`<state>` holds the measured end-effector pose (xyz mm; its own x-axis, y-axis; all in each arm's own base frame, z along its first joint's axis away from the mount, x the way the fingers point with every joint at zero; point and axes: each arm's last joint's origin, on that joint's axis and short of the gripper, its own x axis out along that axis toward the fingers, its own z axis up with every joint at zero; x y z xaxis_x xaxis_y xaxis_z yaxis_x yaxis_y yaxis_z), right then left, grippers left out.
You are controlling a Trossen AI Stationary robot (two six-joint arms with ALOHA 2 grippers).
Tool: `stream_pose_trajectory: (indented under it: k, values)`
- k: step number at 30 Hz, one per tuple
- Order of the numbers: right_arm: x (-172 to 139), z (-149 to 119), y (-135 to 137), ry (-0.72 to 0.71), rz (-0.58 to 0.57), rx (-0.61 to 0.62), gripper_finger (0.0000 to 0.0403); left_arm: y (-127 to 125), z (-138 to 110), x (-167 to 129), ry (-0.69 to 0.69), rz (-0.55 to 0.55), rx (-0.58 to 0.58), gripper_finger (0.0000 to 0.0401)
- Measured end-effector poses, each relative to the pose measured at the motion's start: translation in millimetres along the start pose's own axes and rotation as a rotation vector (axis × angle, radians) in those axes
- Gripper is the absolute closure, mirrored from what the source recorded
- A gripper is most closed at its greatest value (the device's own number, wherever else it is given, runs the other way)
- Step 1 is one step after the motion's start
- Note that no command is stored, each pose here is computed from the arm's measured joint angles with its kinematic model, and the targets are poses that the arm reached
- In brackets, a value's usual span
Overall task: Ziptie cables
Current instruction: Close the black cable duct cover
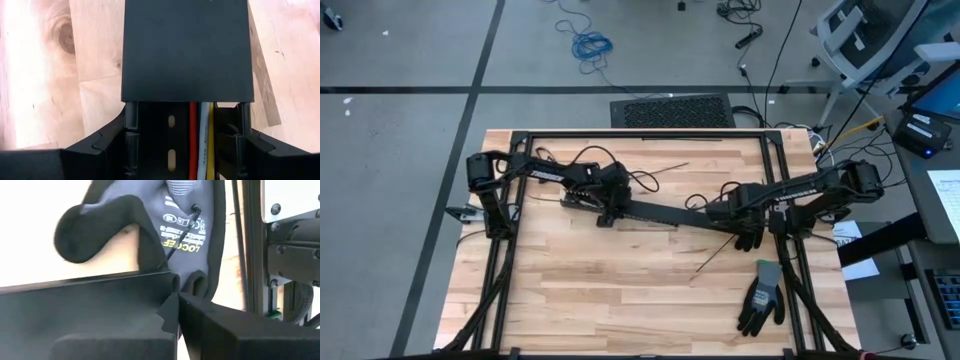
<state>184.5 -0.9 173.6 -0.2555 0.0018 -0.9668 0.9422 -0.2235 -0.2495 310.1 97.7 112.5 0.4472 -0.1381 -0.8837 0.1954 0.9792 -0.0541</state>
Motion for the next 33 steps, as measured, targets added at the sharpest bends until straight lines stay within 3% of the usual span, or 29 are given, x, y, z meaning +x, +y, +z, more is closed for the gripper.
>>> stream_pose_trajectory:
  k: [9, 16, 21, 25, 30, 33]
  values:
    - [-25, -2, 22, -0.047, 0.224, -0.020, 0.0403, 1, 2, 0, -0.021, 0.010, 0.002, 0.0151]
    - [-26, 1, 7, -0.125, 0.110, 0.009, 0.0403, 1, 1, 0, -0.001, 0.014, -0.005, 0.0151]
    - [-32, -2, 2, -0.160, 0.143, 0.035, 0.0403, 9, -5, -3, 0.017, 0.012, -0.034, 0.0151]
    - [-32, -5, -5, -0.179, 0.089, 0.075, 0.0403, 15, -12, -7, 0.046, 0.007, -0.068, 0.0151]
    - [-31, -3, -10, -0.207, 0.044, 0.145, 0.0403, 17, -17, -9, 0.082, 0.004, -0.081, 0.0151]
    - [-25, -1, -11, -0.275, 0.055, 0.253, 0.0403, 17, -18, -9, 0.097, 0.001, -0.065, 0.0151]
